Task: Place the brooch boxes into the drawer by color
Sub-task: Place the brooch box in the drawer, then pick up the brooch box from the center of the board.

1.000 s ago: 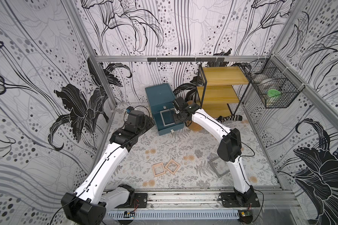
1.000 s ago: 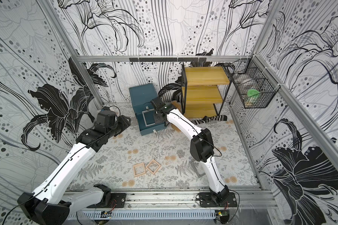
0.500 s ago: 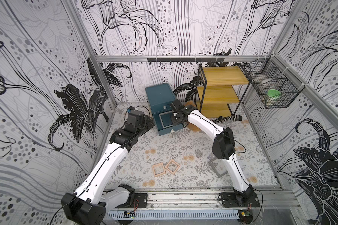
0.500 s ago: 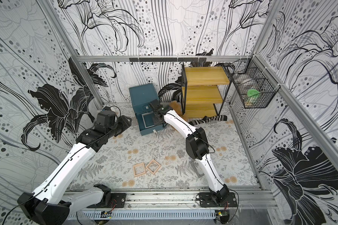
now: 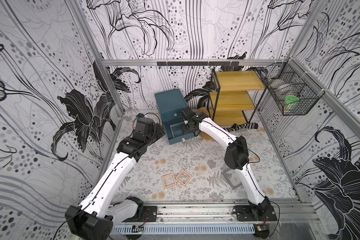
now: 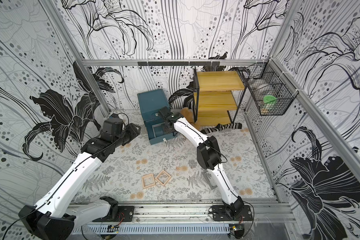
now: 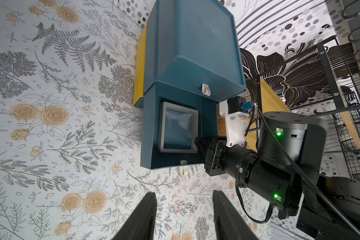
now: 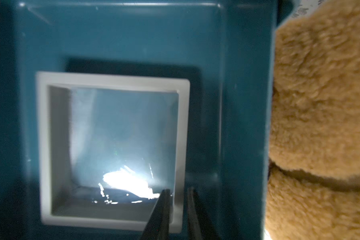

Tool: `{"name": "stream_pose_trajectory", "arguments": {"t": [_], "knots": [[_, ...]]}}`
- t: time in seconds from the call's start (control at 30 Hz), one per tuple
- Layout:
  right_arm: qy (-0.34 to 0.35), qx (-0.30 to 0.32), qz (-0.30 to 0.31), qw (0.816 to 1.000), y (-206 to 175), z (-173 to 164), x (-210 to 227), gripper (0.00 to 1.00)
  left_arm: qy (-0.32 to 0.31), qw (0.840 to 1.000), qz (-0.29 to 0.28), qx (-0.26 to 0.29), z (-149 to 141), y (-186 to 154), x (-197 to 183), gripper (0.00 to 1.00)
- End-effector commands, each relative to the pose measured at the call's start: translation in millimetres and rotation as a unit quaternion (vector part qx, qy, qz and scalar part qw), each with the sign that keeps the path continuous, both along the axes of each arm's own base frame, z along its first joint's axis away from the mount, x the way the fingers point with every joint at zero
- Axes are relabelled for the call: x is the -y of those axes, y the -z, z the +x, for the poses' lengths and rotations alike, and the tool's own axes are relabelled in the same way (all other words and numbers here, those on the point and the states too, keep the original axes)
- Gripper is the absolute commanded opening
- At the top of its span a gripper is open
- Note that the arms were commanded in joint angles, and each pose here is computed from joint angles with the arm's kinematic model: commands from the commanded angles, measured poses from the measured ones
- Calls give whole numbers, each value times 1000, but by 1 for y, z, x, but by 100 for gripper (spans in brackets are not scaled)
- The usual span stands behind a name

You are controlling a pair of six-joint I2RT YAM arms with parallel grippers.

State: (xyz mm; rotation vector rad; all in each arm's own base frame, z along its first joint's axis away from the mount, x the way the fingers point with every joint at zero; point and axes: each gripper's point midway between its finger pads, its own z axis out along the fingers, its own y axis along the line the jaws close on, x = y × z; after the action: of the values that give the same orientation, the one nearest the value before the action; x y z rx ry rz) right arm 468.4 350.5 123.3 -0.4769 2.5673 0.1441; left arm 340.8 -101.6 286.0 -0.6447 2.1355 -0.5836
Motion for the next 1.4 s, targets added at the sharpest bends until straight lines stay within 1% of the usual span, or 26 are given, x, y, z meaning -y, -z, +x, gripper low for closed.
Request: {"name": "stream_pose_trajectory", "arguments": {"t": [0.0,0.17,0.27,0.37,0.5,0.6,0.67,0.77,0.83,0.9,1.0,1.07,1.2,1.37], "knots": [[3,-6,8,1000,-2,-3,-5,20,7,1000,-5,30,7,-19,2,49],[7,8,24,1000,-19,-2,-7,20,11,999,2,30,6,-19,2,49],[13,23,37,999,-37,-1,-6,20,15,999,5,29,5,-19,2,49],[30,38,48,998,-59,-4,1,20,31,999,4,29,3,-20,7,49],[87,53,69,992,-85,-20,24,20,84,996,-3,31,-6,-20,27,49],[154,53,87,983,-94,-47,52,20,136,990,7,27,-23,-14,55,49],[203,42,100,973,-92,-70,74,20,166,986,17,21,-36,-7,72,49],[280,8,111,953,-74,-112,111,19,201,979,21,11,-55,7,93,49],[330,-19,116,937,-61,-142,136,19,218,976,22,5,-66,15,103,49],[377,-53,121,917,-41,-175,158,16,232,972,23,-1,-76,22,111,49],[432,-90,131,888,-17,-218,183,15,247,969,18,-8,-86,30,120,49],[461,-108,125,872,-3,-242,200,16,257,966,15,-9,-91,33,126,49],[514,-139,106,840,18,-283,228,16,284,959,13,-12,-100,39,141,49],[561,-172,91,805,35,-316,245,17,341,939,26,-20,-119,56,166,49]]}}
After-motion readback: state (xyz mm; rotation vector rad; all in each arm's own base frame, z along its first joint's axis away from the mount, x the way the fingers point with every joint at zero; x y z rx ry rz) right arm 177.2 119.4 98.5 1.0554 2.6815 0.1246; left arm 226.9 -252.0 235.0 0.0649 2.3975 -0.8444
